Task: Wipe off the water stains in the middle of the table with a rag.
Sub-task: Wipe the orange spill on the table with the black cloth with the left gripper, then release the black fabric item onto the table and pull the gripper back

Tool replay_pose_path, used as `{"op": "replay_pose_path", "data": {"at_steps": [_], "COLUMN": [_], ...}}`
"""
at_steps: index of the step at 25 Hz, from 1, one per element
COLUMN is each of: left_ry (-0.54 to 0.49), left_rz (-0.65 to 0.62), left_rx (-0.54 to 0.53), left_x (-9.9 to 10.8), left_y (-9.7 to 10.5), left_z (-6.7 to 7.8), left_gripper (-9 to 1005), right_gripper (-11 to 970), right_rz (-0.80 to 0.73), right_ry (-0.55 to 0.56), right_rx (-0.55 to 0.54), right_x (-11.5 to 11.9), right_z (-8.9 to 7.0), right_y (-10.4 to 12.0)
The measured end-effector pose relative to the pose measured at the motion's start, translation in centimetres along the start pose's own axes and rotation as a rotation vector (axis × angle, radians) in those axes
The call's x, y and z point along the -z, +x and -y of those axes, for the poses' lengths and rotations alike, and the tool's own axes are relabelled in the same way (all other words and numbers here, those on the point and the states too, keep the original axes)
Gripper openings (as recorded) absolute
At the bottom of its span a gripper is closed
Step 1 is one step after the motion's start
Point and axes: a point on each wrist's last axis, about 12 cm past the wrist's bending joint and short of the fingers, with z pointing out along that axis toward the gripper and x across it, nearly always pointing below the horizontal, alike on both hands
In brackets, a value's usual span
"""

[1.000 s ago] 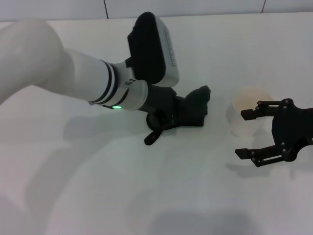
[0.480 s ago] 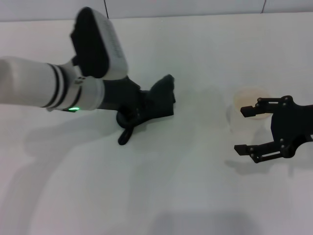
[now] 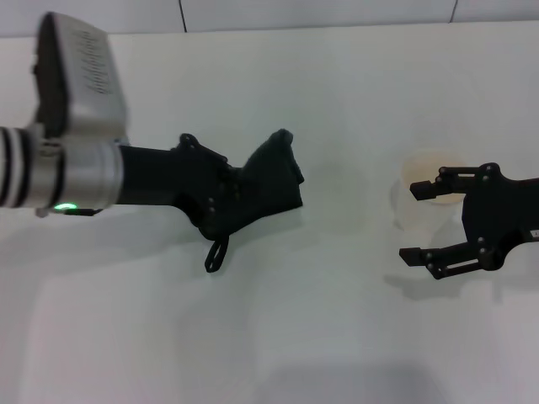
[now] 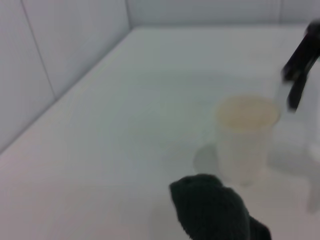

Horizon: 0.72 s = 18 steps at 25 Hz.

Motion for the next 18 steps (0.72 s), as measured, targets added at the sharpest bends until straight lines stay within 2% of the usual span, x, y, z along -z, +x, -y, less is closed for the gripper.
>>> {"op": "replay_pose_path", "data": {"at_steps": [8, 11, 18], "left_ry": [0.023, 0.017, 0.021], "left_rz": [0.077, 0.064, 0.043], "left_rx": [0.118, 0.138, 0.179], "left_x": [3.1, 3.5, 3.7], "left_y": [2.3, 3.1, 3.5], "left_z": [0.3, 0.6, 0.8], "left_gripper": [146, 149, 155], "right_gripper": [868, 868, 868], "right_rz": [0.001, 0.001, 0.001], "right_ry": [-0.001, 0.000, 0.001], "right_rx": [0.003, 0.001, -0.005], "right_x": [-0.2, -0.2, -0.2], "right_z": [0.0, 0.0, 0.0], "right_y": [-0.1, -0.1, -0.1]}}
